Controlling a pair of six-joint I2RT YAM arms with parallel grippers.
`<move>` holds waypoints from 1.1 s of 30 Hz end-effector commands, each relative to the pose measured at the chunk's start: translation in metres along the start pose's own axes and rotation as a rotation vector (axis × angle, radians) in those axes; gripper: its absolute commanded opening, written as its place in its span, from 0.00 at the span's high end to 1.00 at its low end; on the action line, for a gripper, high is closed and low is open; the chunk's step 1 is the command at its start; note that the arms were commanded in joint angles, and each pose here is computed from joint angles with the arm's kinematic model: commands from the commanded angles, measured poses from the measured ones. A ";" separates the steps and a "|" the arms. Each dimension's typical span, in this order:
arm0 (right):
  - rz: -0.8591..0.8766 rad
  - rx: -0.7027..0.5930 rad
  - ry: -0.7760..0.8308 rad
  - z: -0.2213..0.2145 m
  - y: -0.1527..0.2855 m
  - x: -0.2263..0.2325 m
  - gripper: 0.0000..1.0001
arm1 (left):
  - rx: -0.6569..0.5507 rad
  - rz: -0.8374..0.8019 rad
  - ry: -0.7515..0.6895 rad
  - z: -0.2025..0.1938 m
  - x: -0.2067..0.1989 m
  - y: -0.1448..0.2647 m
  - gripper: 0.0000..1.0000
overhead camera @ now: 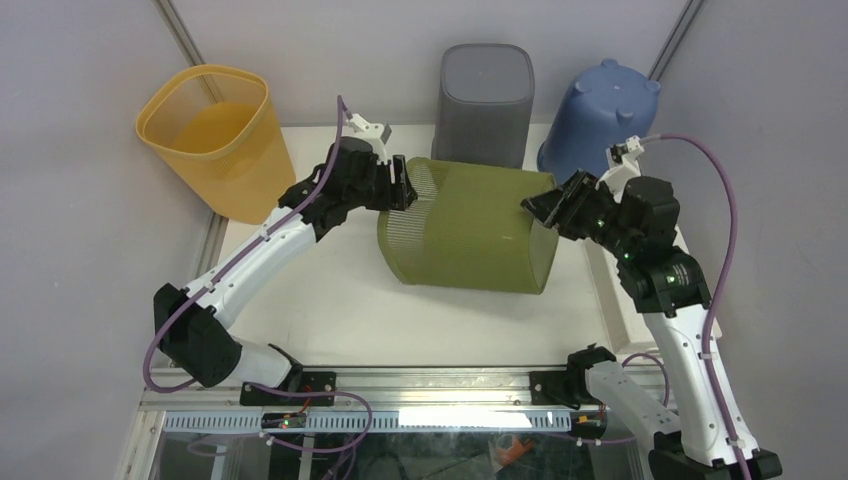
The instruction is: Turn the large container upside down
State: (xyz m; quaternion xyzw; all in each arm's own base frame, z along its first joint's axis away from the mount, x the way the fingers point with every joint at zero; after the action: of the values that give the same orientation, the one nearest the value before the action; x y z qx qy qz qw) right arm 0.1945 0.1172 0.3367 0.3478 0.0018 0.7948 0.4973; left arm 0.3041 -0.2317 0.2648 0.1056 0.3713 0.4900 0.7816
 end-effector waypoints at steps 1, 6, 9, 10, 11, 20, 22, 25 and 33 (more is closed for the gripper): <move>0.364 -0.341 0.163 0.087 0.036 0.085 0.49 | 0.208 -0.021 -0.043 -0.052 0.003 -0.020 0.38; 0.435 -0.364 0.173 0.104 0.028 0.099 0.48 | 0.232 -0.037 -0.045 -0.060 -0.001 -0.029 0.38; 0.452 -0.337 0.153 0.102 0.016 0.097 0.48 | 0.244 -0.042 -0.046 -0.065 -0.003 -0.035 0.36; 0.447 -0.324 0.141 0.099 0.012 0.095 0.48 | 0.248 -0.038 -0.046 -0.067 -0.001 -0.037 0.36; 0.444 -0.316 0.132 0.096 0.009 0.093 0.48 | 0.253 -0.033 -0.046 -0.068 -0.001 -0.038 0.36; 0.364 -0.217 0.072 0.066 -0.019 0.064 0.46 | 0.261 0.006 -0.049 -0.075 0.009 -0.043 0.35; 0.354 -0.198 0.065 0.061 -0.022 0.060 0.45 | 0.268 0.012 -0.047 -0.078 0.011 -0.045 0.35; 0.340 -0.187 0.063 0.057 -0.023 0.056 0.44 | 0.270 0.010 -0.039 -0.079 0.011 -0.044 0.35; 0.208 -0.194 0.139 0.057 -0.011 0.043 0.33 | 0.297 -0.062 -0.026 -0.083 -0.005 -0.037 0.35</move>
State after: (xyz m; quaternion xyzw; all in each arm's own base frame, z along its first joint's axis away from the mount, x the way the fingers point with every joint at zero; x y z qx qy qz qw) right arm 0.2338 0.1494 0.3808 0.2927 -0.0824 0.8588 0.4122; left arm 0.2781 -0.2578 0.1723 0.2384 0.4299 0.4376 0.7529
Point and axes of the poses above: each gripper's point midway between its finger pads, its own y axis back along the fingers, its own x axis along the line the jaws close on, z = x × y, the point moved 4 cm from there along y, back along the fingers, and after that the axes turned 9 degrees about y, right-handed, at the moved point
